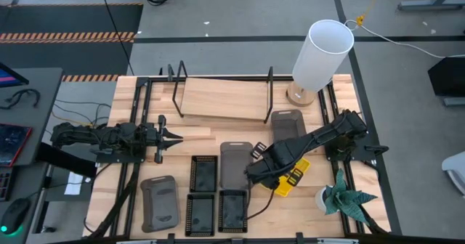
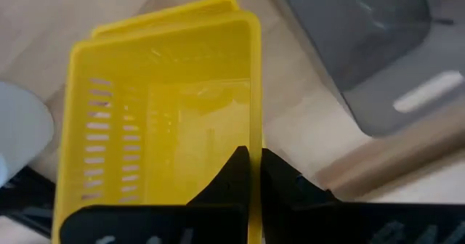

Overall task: Stack baskets on shelf by color
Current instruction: Stack the top yellow bin on top of the other stacked yellow bins

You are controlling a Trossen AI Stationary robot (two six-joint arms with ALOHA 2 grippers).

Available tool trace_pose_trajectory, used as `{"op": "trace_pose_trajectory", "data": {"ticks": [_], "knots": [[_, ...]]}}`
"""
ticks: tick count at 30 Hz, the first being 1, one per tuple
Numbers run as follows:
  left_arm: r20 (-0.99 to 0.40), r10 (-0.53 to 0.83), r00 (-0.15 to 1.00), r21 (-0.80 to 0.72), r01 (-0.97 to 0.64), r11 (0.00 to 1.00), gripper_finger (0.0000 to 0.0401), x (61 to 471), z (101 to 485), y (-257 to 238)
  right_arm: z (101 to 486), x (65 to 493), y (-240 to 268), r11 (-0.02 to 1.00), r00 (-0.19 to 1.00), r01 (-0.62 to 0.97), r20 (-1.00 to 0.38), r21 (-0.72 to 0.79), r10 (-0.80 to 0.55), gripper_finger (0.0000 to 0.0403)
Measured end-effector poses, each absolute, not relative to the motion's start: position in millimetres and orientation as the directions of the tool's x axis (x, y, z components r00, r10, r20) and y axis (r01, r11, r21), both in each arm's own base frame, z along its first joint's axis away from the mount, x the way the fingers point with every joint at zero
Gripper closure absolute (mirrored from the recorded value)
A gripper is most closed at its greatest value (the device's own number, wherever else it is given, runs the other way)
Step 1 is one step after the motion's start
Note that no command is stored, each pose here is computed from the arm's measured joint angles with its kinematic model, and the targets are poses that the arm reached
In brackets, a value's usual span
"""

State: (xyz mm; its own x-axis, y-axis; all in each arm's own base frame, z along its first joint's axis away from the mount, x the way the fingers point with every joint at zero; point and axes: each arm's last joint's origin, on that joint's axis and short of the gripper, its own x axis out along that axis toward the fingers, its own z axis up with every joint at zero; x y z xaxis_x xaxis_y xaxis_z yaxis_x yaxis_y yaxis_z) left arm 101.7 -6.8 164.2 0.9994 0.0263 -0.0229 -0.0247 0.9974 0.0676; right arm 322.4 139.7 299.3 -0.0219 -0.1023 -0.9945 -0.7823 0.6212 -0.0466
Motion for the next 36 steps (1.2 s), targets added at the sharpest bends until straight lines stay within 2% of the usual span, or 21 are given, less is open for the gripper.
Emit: {"op": "trace_pose_trajectory", "data": {"ticks": [5,10,14,21,36], "knots": [[-0.023,0.026,0.999,0.068,-0.024,0.997,0.0346,102,164,-7,285,322,145,0.569,-0.030,-0.822,-0.995,-0.031,-0.098,0.0387],[-0.023,0.026,0.999,0.068,-0.024,0.997,0.0342,102,164,-7,263,320,149,0.601,-0.043,-0.798,-0.994,-0.029,-0.105,0.0368],[-0.023,0.026,0.999,0.068,-0.024,0.997,0.0346,102,164,-7,252,319,155,0.588,-0.026,-0.808,-0.994,-0.040,-0.104,0.0351],[-0.023,0.026,0.999,0.068,-0.025,0.997,0.0348,102,164,-7,246,318,158,0.588,-0.005,-0.806,-0.992,-0.072,-0.129,0.0326],[-0.024,0.026,0.999,0.068,-0.024,0.997,0.0350,102,164,-7,247,320,156,0.746,0.036,-0.645,-0.981,-0.167,-0.189,0.0266]]}}
